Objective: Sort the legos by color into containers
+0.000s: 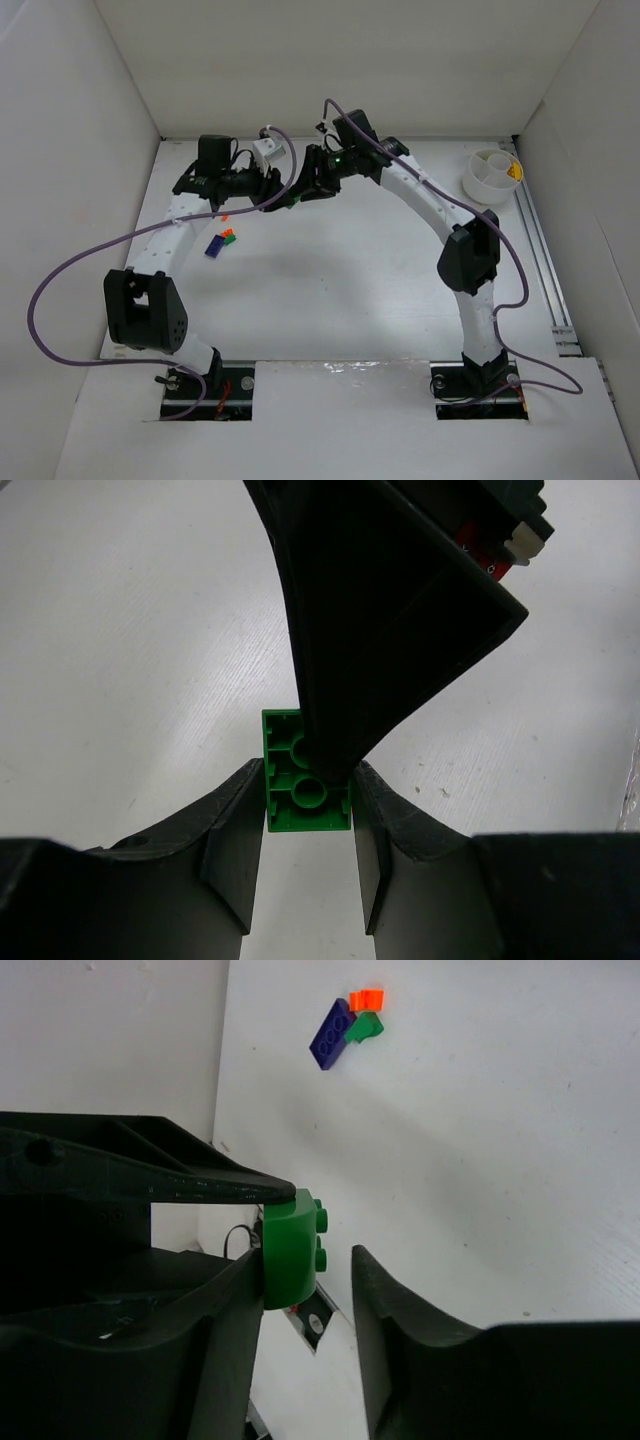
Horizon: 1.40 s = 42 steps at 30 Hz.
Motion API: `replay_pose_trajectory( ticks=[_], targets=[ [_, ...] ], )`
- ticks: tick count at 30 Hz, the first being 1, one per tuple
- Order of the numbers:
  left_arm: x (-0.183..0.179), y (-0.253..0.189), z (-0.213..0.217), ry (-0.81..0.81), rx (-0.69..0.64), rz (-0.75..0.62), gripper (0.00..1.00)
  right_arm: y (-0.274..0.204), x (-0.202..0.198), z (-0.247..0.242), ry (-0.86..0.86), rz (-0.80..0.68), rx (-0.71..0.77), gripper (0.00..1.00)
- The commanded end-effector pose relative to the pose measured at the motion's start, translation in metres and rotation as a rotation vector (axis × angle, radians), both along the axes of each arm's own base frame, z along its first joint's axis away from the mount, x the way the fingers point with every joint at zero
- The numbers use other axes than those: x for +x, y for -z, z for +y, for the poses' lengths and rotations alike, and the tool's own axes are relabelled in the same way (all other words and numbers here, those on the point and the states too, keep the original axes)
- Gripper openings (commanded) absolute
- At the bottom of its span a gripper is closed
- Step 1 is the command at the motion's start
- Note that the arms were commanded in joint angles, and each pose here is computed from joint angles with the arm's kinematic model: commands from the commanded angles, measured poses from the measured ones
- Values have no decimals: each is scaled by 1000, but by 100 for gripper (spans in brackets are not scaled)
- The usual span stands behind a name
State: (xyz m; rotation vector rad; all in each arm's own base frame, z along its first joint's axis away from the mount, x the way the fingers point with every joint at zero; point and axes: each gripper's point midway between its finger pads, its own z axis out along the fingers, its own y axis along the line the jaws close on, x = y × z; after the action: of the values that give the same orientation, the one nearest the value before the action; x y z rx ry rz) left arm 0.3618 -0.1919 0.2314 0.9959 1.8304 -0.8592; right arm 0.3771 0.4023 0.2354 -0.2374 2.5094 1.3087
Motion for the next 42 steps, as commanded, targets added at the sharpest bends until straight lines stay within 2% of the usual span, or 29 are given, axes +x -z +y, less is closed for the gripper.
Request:
replay_pose_trajectory(
  ticks=[1,3,9,10,12,16,19,23,24,26,27,30,31,33,38,42],
  targets=[
    [0,-23,-7,40,-23,-68,19,-13,-8,12,-57,-25,37,43],
    [0,-23,-7,40,-23,-68,19,-14,-10,13,-65,-21,43,37],
    [-1,-23,-10,52,-21,-75,19,-17,-9,13,-65,-29,48,9],
    [-1,-23,-10,52,-21,-75,23,-17,-9,13,-65,-29,48,6],
    [0,-22,-9,44,-14,-76,39,-17,-9,13,-65,-29,48,0],
    [2,-24,-7,40,-3,-88,62,-17,4,3,-17,-49,32,0],
    [0,-19,-5,39,19,-82,99,-20,28,-23,62,-100,1,0],
    [7,-32,6,-10,63,-132,100,-21,69,-83,207,-178,-84,0],
    [7,-35,7,-7,67,-139,100,-18,92,-117,293,-200,-126,0],
    [14,-34,21,-53,71,-131,100,-23,112,-159,369,-261,-179,0],
    [14,-34,21,-57,67,-123,100,-18,132,-204,463,-274,-237,0],
    [22,-35,28,-104,80,-132,100,-32,155,-275,563,-376,-328,0],
    [22,-30,30,-113,90,-122,100,-38,161,-317,625,-399,-365,0],
    [25,-25,31,-120,97,-112,100,-45,164,-356,635,-465,-445,0],
    [31,-22,32,-143,99,-98,100,-52,150,-453,738,-486,-601,0],
    [36,-24,31,-148,92,-100,100,-45,128,-485,795,-446,-642,0]
  ],
)
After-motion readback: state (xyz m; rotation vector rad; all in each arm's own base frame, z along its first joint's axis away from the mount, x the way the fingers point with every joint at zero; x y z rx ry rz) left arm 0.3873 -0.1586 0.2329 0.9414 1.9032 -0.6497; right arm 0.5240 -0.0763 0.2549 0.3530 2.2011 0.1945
